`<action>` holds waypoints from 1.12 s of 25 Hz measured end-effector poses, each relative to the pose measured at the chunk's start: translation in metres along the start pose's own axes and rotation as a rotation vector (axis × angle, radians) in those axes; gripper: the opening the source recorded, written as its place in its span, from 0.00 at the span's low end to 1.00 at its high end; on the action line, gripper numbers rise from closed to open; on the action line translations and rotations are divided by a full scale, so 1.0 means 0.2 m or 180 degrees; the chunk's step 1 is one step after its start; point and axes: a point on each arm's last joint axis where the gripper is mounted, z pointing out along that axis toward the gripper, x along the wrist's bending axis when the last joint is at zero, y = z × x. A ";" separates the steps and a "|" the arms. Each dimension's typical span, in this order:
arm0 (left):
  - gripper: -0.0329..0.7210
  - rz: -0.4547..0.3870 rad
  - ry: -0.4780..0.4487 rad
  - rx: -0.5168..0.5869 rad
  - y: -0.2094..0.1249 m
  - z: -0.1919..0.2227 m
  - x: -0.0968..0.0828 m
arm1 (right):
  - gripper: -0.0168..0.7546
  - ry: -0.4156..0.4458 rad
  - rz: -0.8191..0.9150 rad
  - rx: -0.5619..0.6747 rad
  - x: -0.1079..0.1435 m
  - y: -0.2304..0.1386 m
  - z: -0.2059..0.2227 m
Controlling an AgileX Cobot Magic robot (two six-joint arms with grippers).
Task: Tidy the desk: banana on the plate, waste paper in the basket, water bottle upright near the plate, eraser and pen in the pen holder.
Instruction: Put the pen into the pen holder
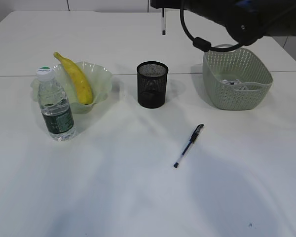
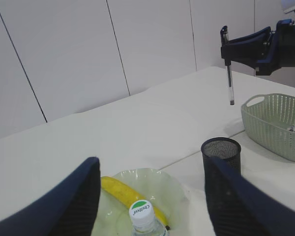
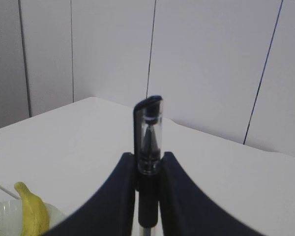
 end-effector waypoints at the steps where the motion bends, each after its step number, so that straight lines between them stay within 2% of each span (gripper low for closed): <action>1: 0.67 0.0010 0.0000 0.0000 0.00 0.00 0.00 | 0.16 0.0020 -0.0006 -0.0003 0.00 -0.01 0.01; 13: 0.67 0.0018 -0.0005 0.0002 0.00 0.00 0.00 | 0.16 0.0183 -0.0144 -0.0025 0.03 -0.09 0.04; 28: 0.67 0.0020 -0.0011 0.0005 0.00 0.00 0.00 | 0.16 0.0316 0.0086 0.0182 0.08 -0.35 0.11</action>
